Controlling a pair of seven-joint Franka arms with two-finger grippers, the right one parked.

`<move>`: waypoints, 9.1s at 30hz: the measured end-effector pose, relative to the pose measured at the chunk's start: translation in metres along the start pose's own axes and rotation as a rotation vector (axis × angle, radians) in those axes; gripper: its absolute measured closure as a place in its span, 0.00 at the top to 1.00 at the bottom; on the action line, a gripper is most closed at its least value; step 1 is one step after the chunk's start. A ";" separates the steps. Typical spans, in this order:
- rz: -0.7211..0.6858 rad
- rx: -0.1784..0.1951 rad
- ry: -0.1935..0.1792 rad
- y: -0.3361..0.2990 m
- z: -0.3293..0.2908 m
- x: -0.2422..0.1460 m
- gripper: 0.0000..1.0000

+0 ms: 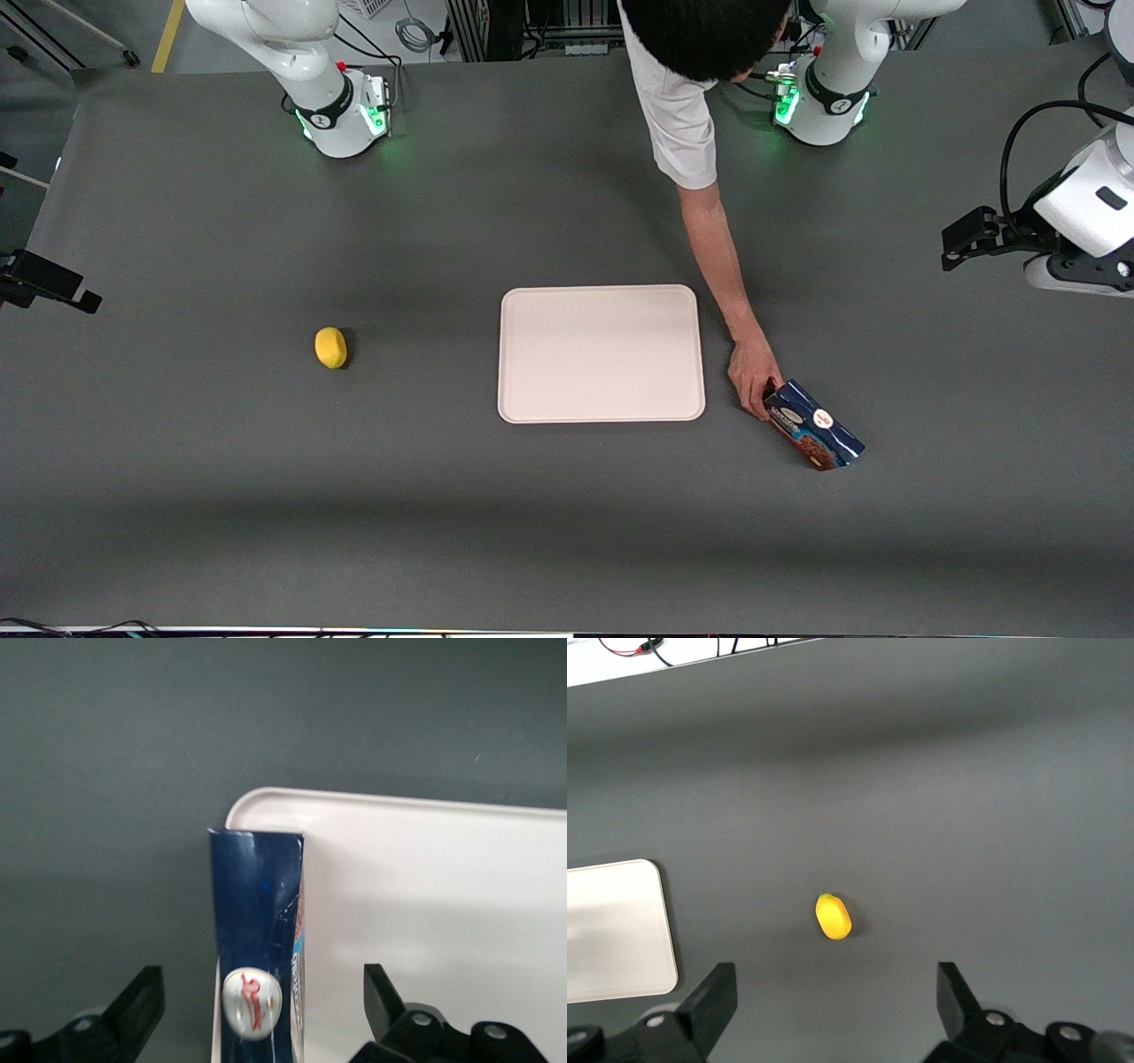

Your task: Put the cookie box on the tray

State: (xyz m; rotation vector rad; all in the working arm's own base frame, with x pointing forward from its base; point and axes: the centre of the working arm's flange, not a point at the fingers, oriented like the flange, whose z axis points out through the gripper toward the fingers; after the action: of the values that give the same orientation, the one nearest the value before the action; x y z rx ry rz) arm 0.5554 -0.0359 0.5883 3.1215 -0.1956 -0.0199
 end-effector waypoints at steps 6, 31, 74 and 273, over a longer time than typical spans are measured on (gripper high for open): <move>0.000 0.000 0.000 0.000 0.000 0.000 1.00; -0.281 -0.097 -0.013 0.016 0.001 0.001 1.00; -0.805 -0.135 0.064 0.064 0.228 0.109 1.00; -0.171 0.062 0.132 0.333 0.338 0.033 0.76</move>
State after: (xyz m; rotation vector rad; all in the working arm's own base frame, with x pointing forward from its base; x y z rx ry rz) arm 0.5422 -0.3753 0.2549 3.1759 0.0734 0.1935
